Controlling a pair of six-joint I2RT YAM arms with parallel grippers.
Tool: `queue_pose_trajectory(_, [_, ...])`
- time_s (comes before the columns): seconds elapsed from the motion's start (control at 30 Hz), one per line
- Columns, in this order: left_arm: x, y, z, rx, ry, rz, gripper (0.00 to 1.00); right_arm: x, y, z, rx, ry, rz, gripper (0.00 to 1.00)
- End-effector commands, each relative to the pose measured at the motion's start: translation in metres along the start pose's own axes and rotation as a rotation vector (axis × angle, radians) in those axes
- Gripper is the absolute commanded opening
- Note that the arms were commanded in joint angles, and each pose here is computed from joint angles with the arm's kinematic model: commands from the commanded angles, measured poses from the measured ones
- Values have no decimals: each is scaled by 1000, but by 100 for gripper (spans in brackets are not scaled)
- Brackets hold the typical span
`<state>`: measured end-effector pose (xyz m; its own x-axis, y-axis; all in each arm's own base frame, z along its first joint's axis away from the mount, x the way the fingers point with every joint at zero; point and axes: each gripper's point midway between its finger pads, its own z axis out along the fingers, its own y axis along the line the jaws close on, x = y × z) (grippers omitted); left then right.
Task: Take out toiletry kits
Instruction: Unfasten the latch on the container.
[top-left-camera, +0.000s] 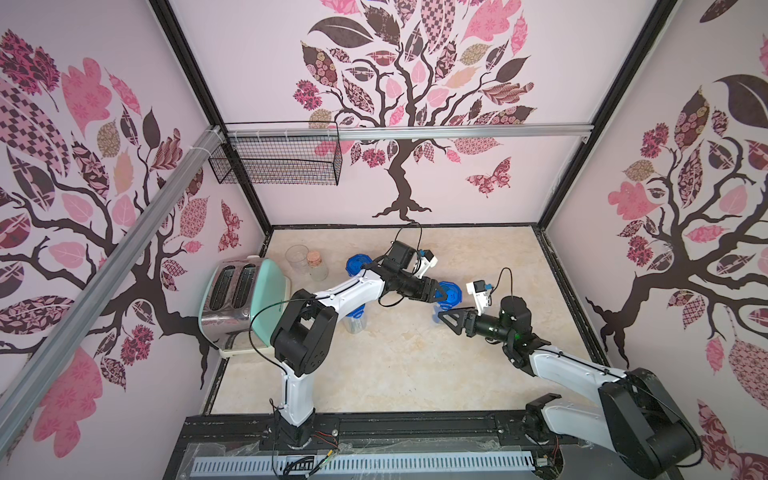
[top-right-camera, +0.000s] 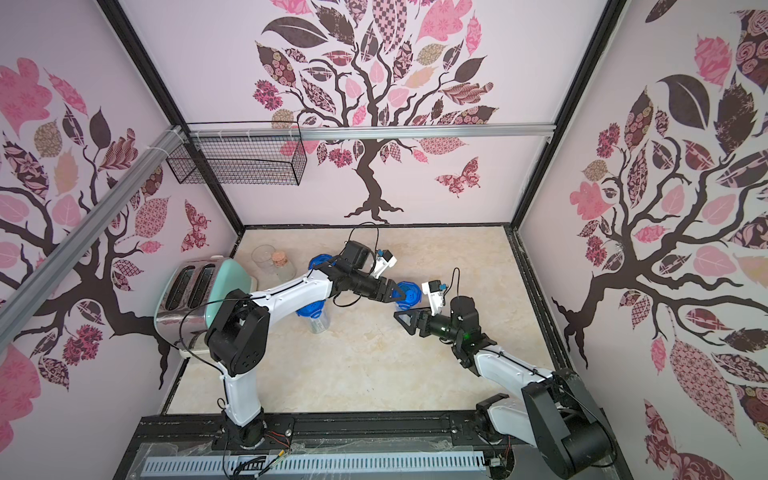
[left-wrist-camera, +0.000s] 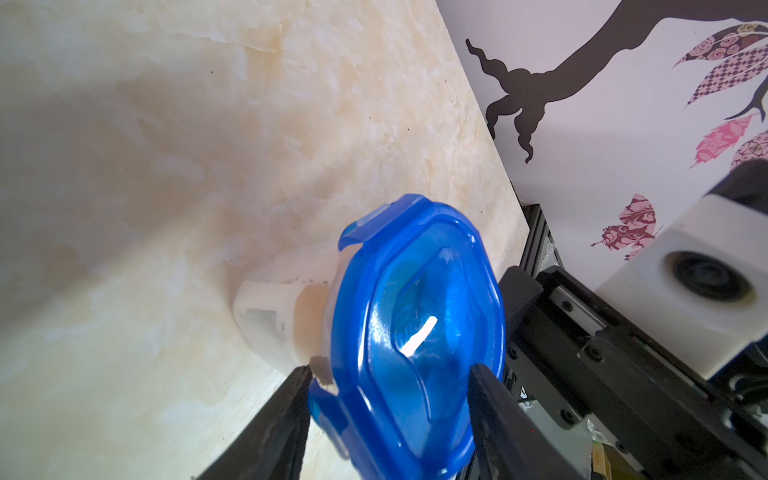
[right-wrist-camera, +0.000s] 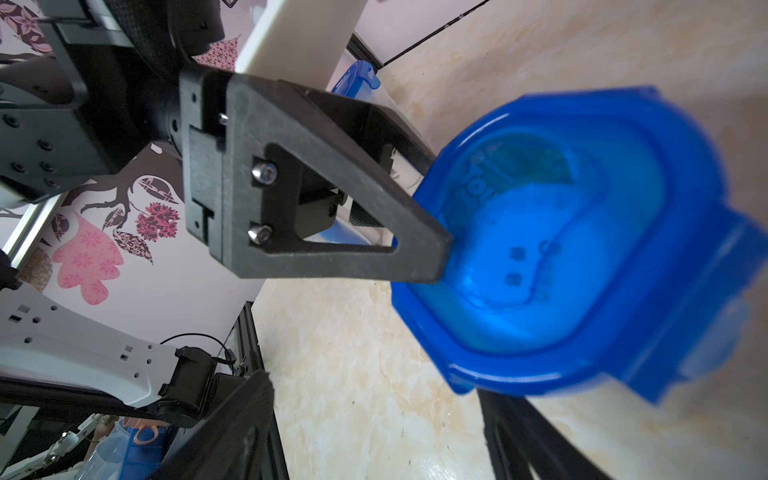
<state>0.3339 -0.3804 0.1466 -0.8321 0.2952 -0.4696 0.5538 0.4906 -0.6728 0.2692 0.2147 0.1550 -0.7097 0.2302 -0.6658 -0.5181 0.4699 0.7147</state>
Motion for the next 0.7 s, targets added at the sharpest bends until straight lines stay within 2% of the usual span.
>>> queue_pose_trajectory(0.0, [12, 13, 9, -24, 43, -10, 61, -12, 9, 2, -40, -21, -29, 80])
queue_pose_trajectory(0.17, [3, 4, -5, -44, 11, 3, 64, -4, 3, -1, -20, -13, -20, 80])
queue_pose_trajectory(0.4, [-23, -24, -44, -78, -78, 21, 64, 3, 0, -6, -7, -14, -23, 80])
queue_pose_trajectory(0.6, [-47, -79, -62, 120, -167, 1, 45, 6, 7, -11, -31, -11, -21, 80])
queue_pose_trajectory(0.67, [-48, -81, -57, 148, -146, -29, 30, 7, 9, -15, -29, -20, -22, 80])
